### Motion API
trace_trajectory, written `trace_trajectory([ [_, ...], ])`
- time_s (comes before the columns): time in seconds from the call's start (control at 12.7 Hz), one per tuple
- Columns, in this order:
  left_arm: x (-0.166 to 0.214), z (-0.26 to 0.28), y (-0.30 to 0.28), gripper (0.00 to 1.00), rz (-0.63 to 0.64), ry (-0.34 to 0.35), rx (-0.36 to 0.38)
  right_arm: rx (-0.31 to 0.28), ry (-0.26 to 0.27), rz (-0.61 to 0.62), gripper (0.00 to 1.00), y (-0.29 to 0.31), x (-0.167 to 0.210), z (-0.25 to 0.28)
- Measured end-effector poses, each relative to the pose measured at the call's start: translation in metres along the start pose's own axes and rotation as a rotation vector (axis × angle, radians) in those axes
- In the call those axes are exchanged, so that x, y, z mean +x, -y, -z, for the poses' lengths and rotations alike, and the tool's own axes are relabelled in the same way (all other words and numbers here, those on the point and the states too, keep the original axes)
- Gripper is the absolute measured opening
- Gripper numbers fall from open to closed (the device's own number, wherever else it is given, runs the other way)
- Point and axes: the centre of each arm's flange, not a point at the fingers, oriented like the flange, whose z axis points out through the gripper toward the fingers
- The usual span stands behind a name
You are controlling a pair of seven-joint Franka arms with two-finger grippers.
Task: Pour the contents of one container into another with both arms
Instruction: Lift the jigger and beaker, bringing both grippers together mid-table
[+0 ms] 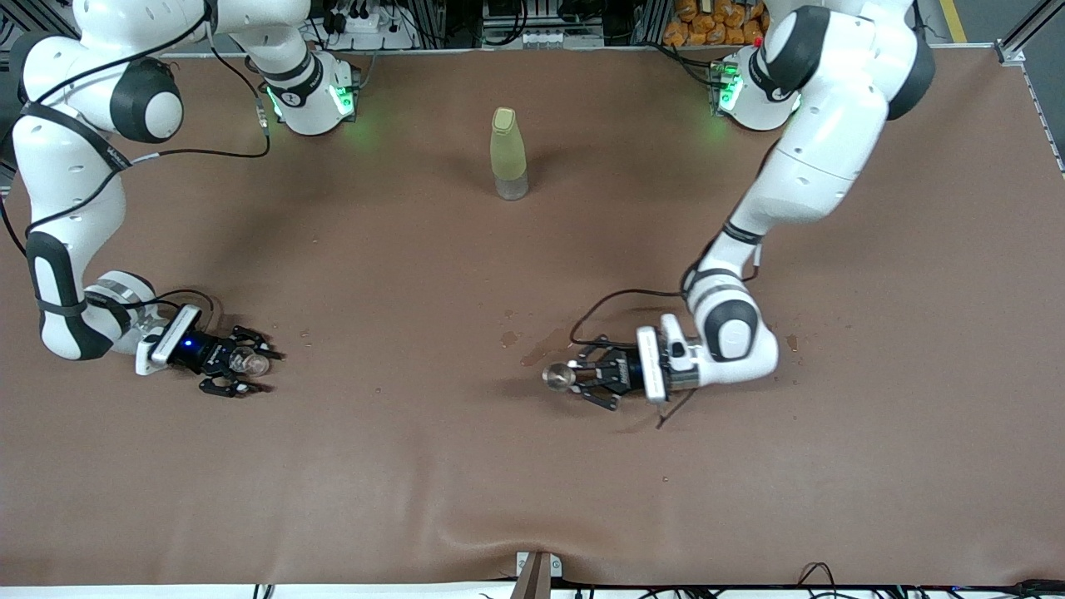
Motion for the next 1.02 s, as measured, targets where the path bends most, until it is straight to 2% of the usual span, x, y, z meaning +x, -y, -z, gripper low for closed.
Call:
trace_trajectory([
  [0.31, -0.001, -0.021, -0.015, 0.21, 0.004, 0.007, -0.019, 0.008, -0.008, 0.000, 0.17, 0.000, 0.001, -0.007],
  [0.71, -0.001, -0.029, -0.020, 0.21, -0.006, 0.010, -0.025, 0.053, -0.047, -0.044, 0.17, -0.002, 0.009, -0.036],
  [1.02, -0.001, -0.060, -0.042, 0.21, -0.089, -0.033, -0.016, 0.115, -0.097, -0.054, 0.17, -0.016, 0.041, -0.067],
])
